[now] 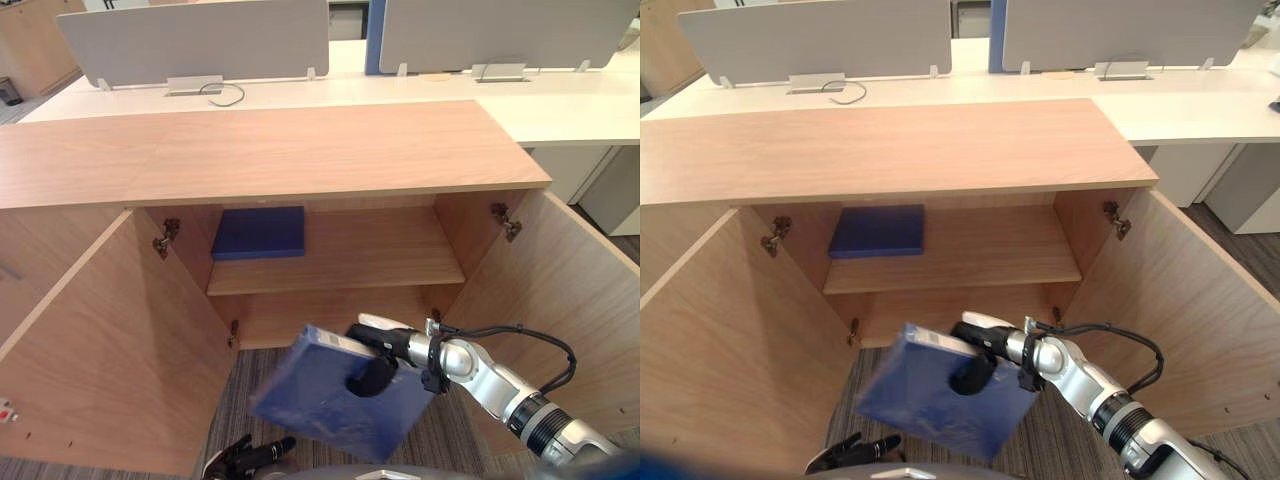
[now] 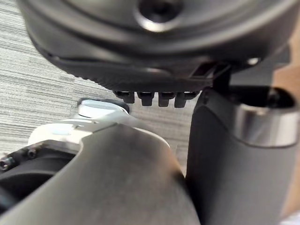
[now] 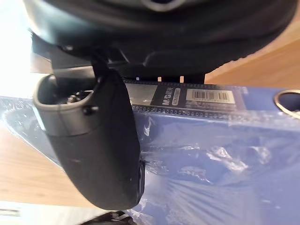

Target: Walk over to the cabinet, pick up the folder, carry it to the office cabinet, place the folder inside the office cabinet, then close the office cabinet door

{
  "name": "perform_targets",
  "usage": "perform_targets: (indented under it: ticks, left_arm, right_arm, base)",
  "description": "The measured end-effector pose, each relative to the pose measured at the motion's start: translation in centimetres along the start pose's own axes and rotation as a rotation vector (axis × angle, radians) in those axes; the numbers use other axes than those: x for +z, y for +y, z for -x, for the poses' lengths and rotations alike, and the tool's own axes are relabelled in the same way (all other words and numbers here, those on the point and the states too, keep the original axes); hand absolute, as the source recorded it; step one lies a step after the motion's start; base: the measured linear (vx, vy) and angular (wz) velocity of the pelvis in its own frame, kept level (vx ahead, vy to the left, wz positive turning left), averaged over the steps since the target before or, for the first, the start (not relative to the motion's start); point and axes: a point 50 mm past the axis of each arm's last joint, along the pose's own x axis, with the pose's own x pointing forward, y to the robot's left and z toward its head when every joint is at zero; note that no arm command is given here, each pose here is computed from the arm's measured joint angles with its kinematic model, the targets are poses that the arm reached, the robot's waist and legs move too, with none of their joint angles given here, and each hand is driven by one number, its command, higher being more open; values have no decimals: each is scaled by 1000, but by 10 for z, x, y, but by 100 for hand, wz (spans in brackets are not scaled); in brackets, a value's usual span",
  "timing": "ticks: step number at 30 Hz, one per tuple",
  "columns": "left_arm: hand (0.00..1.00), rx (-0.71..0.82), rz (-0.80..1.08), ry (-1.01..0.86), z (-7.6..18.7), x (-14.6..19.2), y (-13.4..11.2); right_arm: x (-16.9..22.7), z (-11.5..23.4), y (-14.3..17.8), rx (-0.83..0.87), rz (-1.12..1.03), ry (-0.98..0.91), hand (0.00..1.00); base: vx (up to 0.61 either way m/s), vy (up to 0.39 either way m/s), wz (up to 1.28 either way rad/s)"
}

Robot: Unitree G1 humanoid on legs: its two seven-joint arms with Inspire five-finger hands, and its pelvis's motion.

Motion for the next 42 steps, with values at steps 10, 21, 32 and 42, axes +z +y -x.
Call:
perform_targets:
  ticks: [10, 21, 32, 42]
  left_arm:
    - [100, 11, -73, -94, -4, 22, -16]
    - [100, 78, -133, -66, -2, 13, -18]
    - [100, 143, -113, 2, 5, -10, -3]
    - [100, 246, 161, 74, 15, -46, 2]
  right_arm:
    - [-44, -3, 13, -323, -483, 181, 0]
    - [-27, -27, 34, -576, -1153, 83, 0]
    - [-6, -30, 36, -656, -1675, -177, 0]
    - [-20, -3, 30, -921, -2106, -498, 0]
  base:
    - [35, 19, -5]
    - [207, 175, -44]
    - [120, -30, 12]
    - [113, -129, 17]
